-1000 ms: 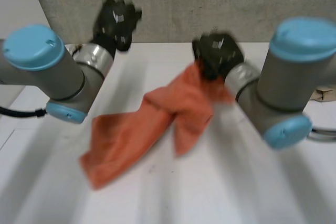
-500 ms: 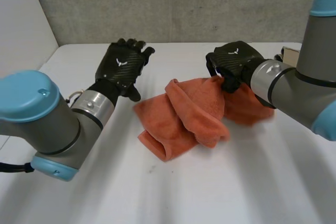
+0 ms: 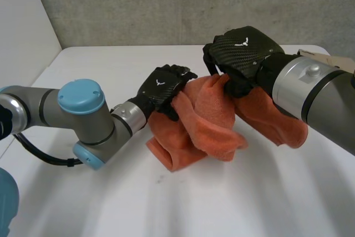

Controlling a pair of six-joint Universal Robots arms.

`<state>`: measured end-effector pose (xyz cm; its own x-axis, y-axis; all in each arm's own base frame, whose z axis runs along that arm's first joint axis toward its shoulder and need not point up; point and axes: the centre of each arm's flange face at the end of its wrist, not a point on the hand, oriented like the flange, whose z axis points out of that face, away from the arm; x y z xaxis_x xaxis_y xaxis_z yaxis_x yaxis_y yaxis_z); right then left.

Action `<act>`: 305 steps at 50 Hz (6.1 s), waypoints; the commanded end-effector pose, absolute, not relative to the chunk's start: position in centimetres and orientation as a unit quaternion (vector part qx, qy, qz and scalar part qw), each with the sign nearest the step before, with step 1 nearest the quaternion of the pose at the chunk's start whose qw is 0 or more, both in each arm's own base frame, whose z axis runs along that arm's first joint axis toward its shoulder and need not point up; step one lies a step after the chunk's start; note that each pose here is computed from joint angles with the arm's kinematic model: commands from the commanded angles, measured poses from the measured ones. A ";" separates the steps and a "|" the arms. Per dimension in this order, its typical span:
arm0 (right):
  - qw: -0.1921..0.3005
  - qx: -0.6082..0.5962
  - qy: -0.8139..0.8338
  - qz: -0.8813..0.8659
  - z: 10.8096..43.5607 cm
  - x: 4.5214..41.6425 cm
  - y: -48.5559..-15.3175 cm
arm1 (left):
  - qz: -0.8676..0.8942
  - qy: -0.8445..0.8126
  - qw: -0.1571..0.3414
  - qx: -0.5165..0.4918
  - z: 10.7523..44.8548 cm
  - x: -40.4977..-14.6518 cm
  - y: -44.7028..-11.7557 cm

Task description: Fold the laundry.

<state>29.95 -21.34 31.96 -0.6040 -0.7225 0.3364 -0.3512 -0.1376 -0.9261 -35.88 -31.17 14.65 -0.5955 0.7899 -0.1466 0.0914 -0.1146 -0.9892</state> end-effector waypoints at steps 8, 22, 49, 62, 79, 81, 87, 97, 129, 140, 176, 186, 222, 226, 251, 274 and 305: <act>0.130 -0.402 0.648 -0.634 31.9 29.6 -23.7 | 0.717 -0.602 0.218 -0.277 17.7 -35.0 -33.3; 0.112 -0.376 0.674 -0.626 31.1 29.3 -28.3 | 0.780 -0.538 0.209 -0.243 29.9 -30.8 -25.2; 0.112 -0.391 0.720 -0.562 21.2 32.0 -34.1 | 0.590 -0.732 0.170 -0.297 18.2 -32.6 -19.6; 0.101 -0.314 0.721 -0.609 26.5 30.3 -33.8 | 0.643 -0.724 0.120 -0.219 23.3 -28.4 -21.1; 0.148 -0.277 0.791 -0.526 25.2 22.6 -29.1 | 0.548 -0.814 0.060 -0.182 19.7 -22.3 -21.0; 0.153 -0.289 0.796 -0.510 24.3 22.2 -28.6 | 0.522 -0.831 0.072 -0.181 18.2 -22.2 -21.3; 0.149 -0.303 0.818 -0.465 21.0 20.4 -27.6 | 0.476 -0.854 0.104 -0.182 16.0 -22.5 -21.6; 0.157 -0.270 0.815 -0.488 17.4 20.5 -29.4 | 0.435 -0.875 0.104 -0.184 13.4 -22.8 -21.9; 0.171 -0.268 0.814 -0.487 13.6 24.2 -30.8 | 0.415 -0.877 0.137 -0.199 13.2 -25.1 -20.3; 0.119 -0.310 0.749 -0.573 22.3 23.5 -30.6 | 0.479 -0.842 0.138 -0.204 18.4 -26.0 -21.0; -0.164 -0.438 0.618 -0.632 27.4 27.8 -36.2 | 0.739 -0.629 -0.023 -0.240 24.4 -27.9 -35.4; -0.158 -0.232 0.377 -0.882 38.9 29.6 -39.6 | 0.937 -0.331 -0.036 -0.103 39.0 -28.8 -37.2; -0.041 -0.450 0.678 -0.580 15.9 28.4 -32.5 | 0.667 -0.680 -0.029 -0.302 16.6 -27.1 -27.3; -0.016 -0.398 0.696 -0.597 16.7 27.3 -32.3 | 0.680 -0.672 -0.028 -0.292 18.1 -26.7 -26.7; 0.070 -0.240 0.792 -0.557 19.4 17.8 -34.7 | 0.688 -0.679 -0.005 -0.255 20.2 -25.6 -25.8; 0.168 -0.157 0.833 -0.503 12.5 19.0 -42.8 | 0.686 -0.685 -0.016 -0.244 20.0 -24.6 -26.9; -0.083 -0.398 0.686 -0.603 34.4 16.9 -27.2 | 0.784 -0.580 -0.027 -0.218 35.3 -20.8 -22.9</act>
